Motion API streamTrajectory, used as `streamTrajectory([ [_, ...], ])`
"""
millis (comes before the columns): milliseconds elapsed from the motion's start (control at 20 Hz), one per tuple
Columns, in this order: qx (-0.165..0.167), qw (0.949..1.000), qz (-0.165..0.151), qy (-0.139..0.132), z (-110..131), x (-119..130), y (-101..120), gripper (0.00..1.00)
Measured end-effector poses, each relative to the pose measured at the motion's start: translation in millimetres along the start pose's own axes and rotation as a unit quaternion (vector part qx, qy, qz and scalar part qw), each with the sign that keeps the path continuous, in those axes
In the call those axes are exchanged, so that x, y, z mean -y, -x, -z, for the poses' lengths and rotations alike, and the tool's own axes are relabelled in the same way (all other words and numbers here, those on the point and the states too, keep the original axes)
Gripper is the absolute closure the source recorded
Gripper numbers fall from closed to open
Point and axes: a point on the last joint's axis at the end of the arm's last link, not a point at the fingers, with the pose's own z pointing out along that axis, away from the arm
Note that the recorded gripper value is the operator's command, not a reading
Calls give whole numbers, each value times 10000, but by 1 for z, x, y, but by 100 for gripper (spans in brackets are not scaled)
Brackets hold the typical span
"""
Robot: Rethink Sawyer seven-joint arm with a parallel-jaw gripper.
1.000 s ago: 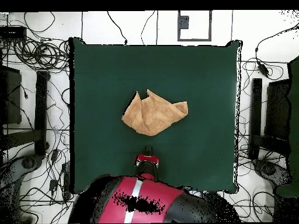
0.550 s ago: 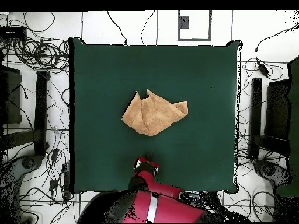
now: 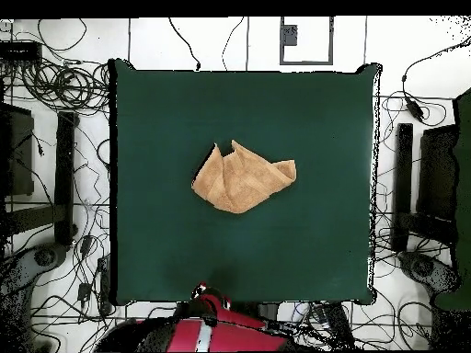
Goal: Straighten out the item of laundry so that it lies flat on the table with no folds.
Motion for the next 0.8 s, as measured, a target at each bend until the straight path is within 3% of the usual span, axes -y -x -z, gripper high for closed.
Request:
streamTrajectory([
  [100, -259, 9992, -248, -183, 10, -3, -28, 100],
  [350, -801, 9949, -551, -261, 19, -5, -54, 100],
  [450, -1194, 9902, -694, -229, 20, -4, -61, 100],
  [600, -1330, 9883, -718, -188, 18, -3, -63, 100],
  [800, -1429, 9882, -525, -147, 12, -2, -75, 100],
])
